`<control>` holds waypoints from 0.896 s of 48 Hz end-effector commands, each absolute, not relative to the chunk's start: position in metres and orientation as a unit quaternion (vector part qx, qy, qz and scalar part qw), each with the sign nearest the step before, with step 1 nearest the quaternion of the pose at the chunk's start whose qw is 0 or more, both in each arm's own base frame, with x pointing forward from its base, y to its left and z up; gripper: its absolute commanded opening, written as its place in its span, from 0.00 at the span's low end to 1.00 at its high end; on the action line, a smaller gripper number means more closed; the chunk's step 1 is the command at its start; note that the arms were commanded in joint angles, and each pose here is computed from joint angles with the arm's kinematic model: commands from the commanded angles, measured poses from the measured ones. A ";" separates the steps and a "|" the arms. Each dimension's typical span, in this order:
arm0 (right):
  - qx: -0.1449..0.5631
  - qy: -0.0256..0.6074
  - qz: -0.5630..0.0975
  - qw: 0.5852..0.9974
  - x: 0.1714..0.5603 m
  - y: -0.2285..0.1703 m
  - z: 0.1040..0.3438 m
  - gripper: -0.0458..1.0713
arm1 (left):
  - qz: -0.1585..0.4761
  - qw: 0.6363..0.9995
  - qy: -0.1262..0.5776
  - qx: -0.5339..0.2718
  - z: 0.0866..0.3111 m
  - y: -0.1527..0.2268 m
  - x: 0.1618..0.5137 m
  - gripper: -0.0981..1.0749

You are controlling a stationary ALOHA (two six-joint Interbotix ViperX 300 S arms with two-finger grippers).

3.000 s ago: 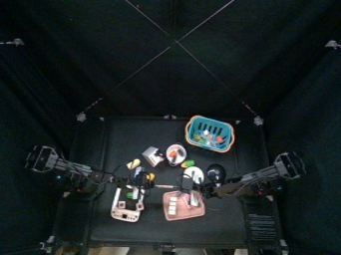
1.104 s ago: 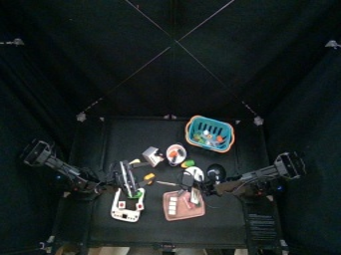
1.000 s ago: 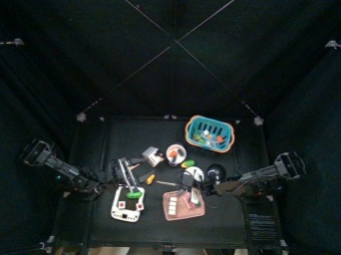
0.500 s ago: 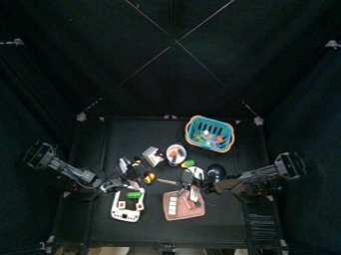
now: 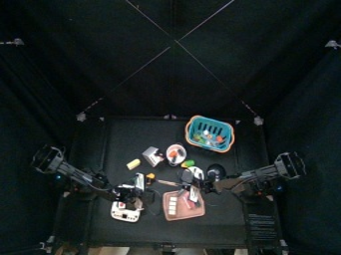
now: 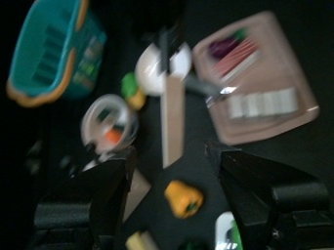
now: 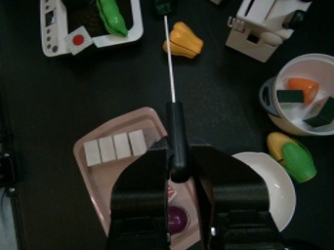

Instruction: Reorient grip

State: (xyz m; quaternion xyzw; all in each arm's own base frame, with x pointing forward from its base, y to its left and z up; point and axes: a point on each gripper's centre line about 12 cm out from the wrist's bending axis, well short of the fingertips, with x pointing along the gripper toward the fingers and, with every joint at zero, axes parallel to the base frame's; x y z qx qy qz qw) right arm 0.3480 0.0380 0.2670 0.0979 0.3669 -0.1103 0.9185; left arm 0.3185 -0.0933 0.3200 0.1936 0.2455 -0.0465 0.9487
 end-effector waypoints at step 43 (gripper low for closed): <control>0.090 0.232 -0.031 0.968 0.348 0.038 0.306 0.39 | -0.074 0.994 0.068 0.039 0.251 -0.012 0.269 0.87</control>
